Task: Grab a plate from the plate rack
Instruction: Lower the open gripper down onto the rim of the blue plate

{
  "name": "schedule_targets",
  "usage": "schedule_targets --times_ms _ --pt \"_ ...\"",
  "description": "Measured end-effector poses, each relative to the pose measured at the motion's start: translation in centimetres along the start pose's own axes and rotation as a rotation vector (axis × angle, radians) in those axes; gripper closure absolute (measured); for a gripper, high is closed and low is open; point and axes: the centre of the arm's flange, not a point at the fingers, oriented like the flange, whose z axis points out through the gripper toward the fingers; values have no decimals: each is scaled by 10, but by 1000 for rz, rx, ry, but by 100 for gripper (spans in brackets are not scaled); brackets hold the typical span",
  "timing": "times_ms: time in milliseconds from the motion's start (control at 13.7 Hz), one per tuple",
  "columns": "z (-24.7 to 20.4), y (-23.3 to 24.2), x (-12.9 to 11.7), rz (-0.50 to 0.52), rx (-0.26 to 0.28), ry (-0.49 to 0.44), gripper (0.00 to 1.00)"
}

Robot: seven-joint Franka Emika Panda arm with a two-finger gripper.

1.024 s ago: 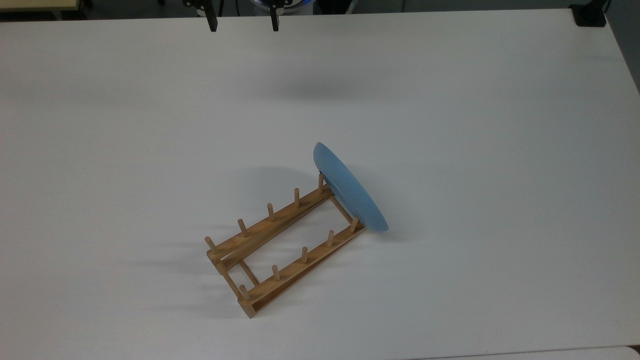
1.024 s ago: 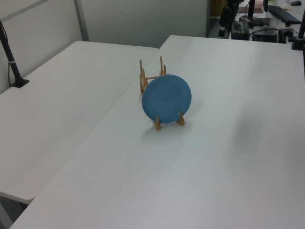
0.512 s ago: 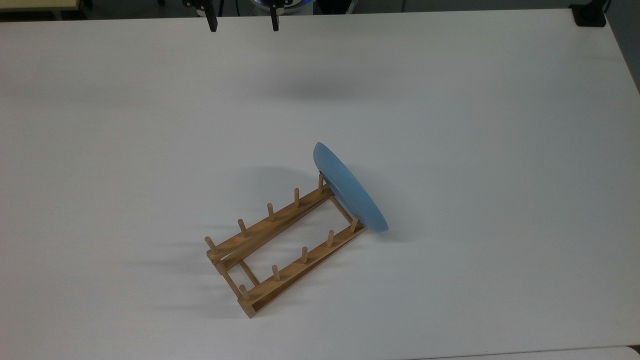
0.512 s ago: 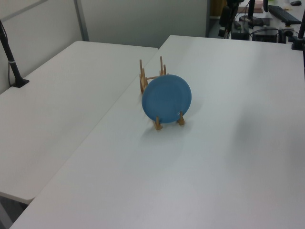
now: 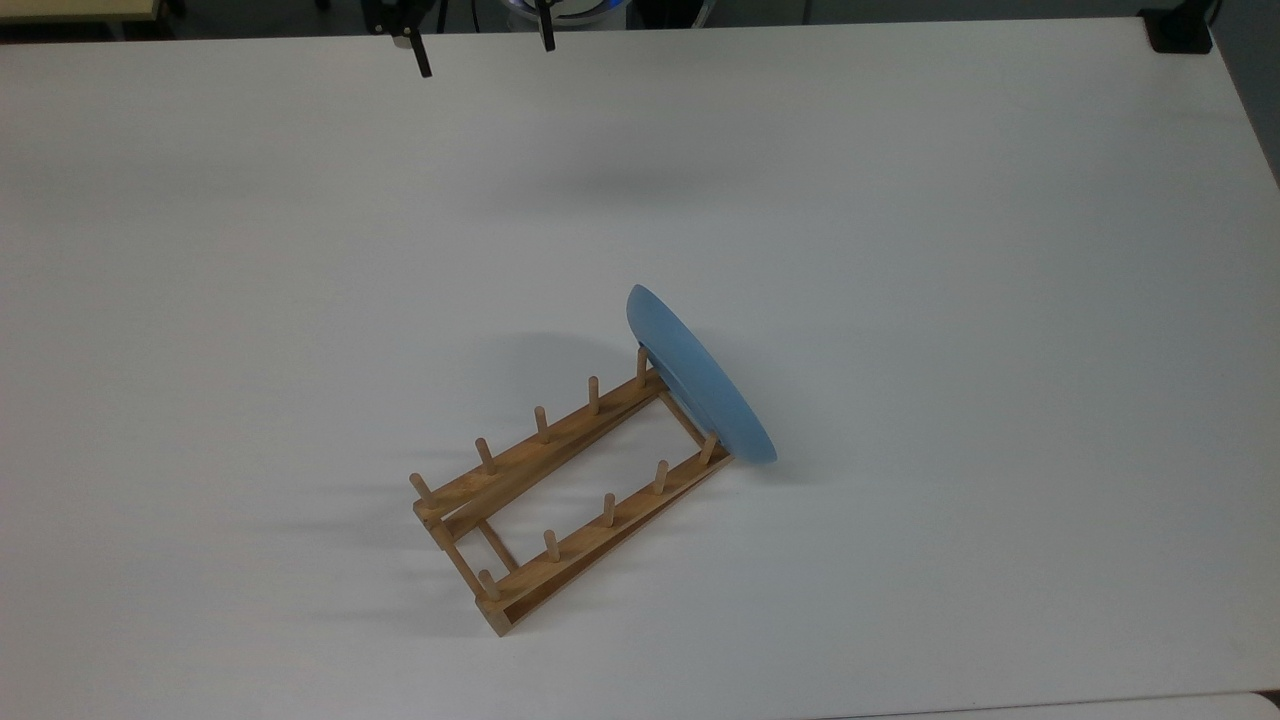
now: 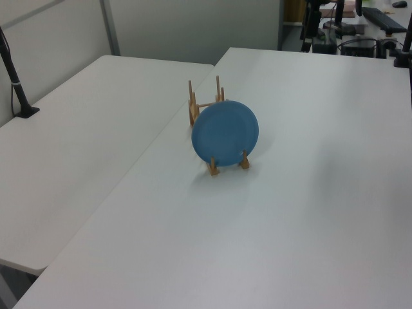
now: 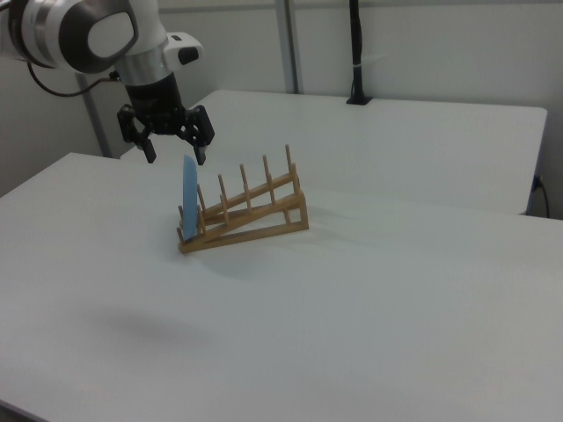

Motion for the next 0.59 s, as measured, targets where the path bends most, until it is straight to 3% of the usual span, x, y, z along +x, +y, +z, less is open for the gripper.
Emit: schedule_targets --times_ms 220,585 --pt "6 -4 7 -21 0 5 0" --pt "25 -45 59 -70 -35 194 0"
